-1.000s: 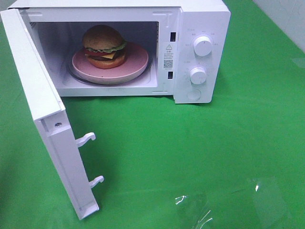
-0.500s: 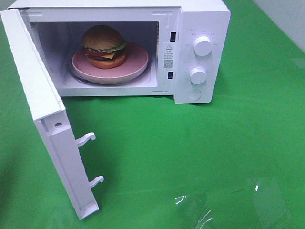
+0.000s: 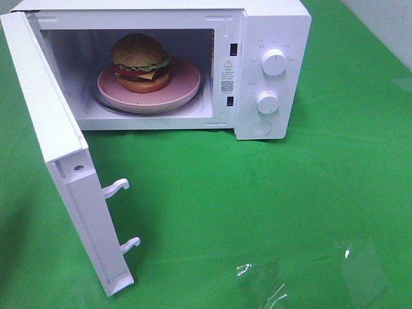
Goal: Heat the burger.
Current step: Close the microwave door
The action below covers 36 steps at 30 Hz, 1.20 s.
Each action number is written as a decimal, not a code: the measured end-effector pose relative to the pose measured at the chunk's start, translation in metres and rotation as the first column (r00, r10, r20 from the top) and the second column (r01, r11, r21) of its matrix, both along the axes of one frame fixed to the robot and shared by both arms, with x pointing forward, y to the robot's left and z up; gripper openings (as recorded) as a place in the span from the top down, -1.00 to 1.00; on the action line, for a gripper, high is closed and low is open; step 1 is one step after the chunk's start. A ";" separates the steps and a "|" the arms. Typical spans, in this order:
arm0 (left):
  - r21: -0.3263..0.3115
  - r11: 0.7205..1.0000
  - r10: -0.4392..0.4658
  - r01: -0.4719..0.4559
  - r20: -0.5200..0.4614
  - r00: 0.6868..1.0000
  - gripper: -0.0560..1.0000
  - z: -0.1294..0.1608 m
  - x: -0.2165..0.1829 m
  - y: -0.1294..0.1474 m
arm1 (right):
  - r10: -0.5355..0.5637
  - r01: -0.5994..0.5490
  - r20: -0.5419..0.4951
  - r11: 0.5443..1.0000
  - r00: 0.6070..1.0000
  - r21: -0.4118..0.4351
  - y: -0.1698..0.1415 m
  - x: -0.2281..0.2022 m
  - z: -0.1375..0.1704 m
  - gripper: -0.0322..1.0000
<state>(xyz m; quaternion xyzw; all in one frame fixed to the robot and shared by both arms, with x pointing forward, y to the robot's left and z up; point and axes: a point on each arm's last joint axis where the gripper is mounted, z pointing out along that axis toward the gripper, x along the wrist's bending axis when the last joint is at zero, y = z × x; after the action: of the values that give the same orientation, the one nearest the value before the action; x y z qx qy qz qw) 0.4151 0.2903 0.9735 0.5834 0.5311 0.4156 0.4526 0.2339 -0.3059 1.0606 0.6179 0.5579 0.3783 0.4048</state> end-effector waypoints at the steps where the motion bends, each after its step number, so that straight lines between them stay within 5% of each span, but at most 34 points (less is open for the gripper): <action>1: -0.007 1.000 -0.008 0.008 -0.001 1.000 0.89 -0.002 0.002 -0.001 | 0.000 0.000 0.000 1.000 1.000 0.000 0.000 0.000 0.000 -0.36; 16: 0.019 0.978 -0.207 0.207 -0.018 0.978 0.89 -0.013 0.020 -0.018 | 0.000 0.000 0.000 1.000 1.000 0.000 0.000 0.000 0.000 -0.32; 20: 0.000 0.954 -0.299 0.299 -0.002 0.954 0.89 -0.020 0.024 -0.027 | 0.000 0.000 0.000 1.000 1.000 0.000 0.000 0.000 0.000 -0.32; 36: -0.095 0.922 -0.381 0.376 -0.039 0.924 0.89 -0.039 0.038 -0.053 | 0.000 0.000 0.000 1.000 1.000 0.000 0.000 0.000 0.000 -0.32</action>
<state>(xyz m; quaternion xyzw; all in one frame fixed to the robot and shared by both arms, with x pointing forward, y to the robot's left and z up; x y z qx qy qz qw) 0.4529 0.2369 0.9350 0.6666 0.4384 0.2806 0.5335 0.2339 -0.3059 1.0606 0.6179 0.5579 0.3783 0.4048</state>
